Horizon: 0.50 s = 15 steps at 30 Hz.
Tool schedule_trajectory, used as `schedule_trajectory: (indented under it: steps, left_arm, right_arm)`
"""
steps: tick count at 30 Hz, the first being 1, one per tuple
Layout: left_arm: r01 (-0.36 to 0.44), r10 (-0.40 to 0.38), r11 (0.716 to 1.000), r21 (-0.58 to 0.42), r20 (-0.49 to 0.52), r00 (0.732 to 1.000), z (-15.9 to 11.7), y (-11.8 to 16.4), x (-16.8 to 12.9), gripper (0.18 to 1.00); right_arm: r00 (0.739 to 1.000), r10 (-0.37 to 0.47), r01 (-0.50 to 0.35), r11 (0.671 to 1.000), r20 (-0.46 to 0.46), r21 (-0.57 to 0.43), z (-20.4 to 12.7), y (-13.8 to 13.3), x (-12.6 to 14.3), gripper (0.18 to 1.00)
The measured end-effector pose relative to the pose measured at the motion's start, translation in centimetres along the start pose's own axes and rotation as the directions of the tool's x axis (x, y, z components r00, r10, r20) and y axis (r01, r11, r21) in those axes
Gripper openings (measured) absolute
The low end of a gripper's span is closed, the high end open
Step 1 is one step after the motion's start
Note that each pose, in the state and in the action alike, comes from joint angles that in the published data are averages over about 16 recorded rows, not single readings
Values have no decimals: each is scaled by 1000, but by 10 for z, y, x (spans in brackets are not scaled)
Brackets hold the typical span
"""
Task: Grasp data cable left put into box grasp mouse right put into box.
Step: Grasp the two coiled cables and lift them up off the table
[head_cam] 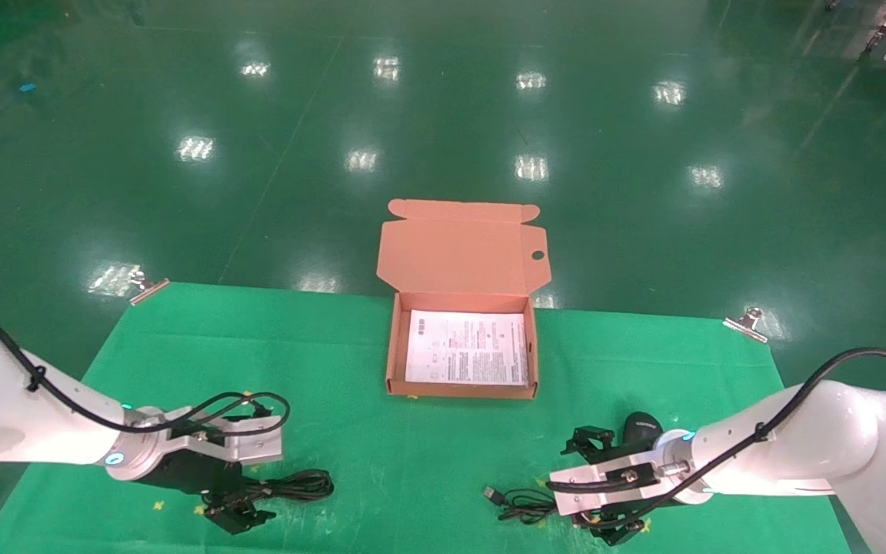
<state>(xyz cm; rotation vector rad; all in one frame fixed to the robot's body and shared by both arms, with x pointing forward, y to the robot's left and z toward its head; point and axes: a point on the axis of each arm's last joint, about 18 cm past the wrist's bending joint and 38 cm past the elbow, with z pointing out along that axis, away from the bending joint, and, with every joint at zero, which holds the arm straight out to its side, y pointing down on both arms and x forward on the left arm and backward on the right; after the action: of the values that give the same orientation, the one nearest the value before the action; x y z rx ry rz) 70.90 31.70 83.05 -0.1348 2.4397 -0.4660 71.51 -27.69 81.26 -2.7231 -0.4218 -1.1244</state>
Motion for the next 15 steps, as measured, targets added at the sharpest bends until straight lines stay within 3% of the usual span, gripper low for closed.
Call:
schedule_trajectory:
  steps: [15]
  left_arm:
    - [-5,5,1000,2,-1,1000,-1,-1,0,849]
  right_arm:
    - [1000,-3,3,1000,0,3,-2,0,0,833]
